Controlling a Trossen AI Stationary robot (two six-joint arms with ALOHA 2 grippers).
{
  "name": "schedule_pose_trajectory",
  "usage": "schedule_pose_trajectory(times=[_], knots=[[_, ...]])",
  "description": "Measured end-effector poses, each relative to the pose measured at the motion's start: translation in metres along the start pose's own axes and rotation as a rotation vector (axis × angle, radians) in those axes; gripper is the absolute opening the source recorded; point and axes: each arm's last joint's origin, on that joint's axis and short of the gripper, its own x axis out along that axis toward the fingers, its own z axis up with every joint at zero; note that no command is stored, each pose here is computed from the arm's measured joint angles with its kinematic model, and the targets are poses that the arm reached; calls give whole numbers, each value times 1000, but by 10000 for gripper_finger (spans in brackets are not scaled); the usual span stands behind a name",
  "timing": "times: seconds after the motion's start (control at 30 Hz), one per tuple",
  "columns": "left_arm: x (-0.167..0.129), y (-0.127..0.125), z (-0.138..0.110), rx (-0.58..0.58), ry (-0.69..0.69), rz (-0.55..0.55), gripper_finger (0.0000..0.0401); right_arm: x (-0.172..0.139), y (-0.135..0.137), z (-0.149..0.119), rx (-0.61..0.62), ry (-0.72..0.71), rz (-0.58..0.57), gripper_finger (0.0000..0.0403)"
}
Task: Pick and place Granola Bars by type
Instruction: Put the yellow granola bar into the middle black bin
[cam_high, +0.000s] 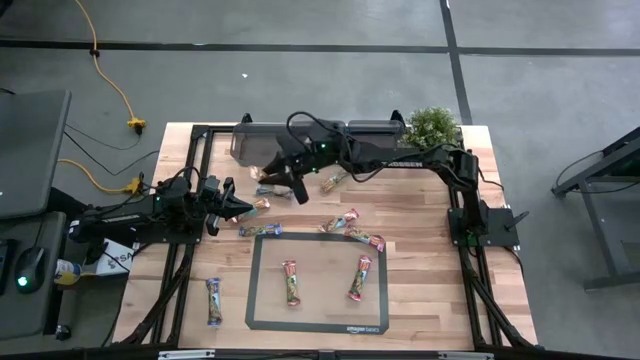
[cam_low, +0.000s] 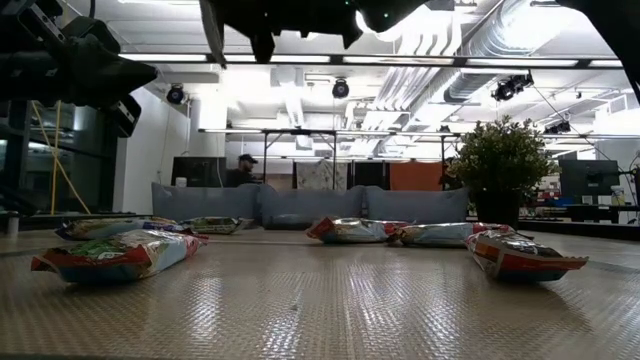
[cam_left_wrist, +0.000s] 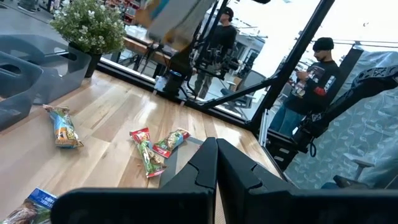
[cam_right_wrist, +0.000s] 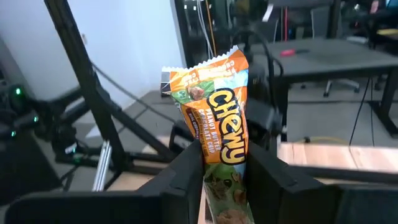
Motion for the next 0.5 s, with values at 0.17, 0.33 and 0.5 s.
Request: schedule_pose_trajectory(times=[0.17, 0.33, 0.5], knots=[[0, 0, 0, 0, 0, 1, 1, -1, 0, 7, 1, -67, -1, 89], [0, 0, 0, 0, 0, 1, 1, -7, -1, 17, 13, -113, 0, 89], [0, 0, 0, 0, -1, 3, 1, -34, 0, 52, -36, -181, -51, 89]])
